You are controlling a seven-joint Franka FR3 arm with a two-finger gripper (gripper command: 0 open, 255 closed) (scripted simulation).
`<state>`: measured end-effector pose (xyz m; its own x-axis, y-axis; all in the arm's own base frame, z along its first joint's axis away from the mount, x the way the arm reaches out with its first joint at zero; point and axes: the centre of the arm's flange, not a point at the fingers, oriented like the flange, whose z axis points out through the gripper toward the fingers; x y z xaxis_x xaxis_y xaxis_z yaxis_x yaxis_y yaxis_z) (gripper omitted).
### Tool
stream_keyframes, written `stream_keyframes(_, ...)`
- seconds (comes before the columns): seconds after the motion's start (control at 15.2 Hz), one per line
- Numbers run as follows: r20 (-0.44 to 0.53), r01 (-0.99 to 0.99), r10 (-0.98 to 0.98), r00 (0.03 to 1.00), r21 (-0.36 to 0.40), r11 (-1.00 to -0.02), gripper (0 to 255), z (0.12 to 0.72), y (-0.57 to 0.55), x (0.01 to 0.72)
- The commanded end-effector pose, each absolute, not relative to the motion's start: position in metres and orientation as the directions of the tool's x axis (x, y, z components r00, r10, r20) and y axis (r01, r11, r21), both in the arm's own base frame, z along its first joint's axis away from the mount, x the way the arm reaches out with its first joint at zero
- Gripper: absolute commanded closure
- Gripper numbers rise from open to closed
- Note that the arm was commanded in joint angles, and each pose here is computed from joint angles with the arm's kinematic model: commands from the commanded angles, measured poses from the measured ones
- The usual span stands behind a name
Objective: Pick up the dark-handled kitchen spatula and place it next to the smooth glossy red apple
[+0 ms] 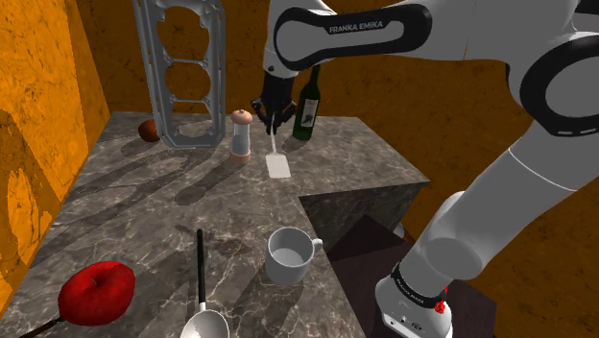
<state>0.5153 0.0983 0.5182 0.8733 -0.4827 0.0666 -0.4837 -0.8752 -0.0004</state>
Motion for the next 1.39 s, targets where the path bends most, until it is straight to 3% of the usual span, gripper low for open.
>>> stream_keyframes(0.0,0.066,-0.485,-0.484,0.873,-0.001,-0.875,255,0.516,0.129,0.512)
stream_keyframes(1.32,0.066,-0.485,-0.484,0.873,-0.001,-0.875,255,0.506,0.359,0.477)
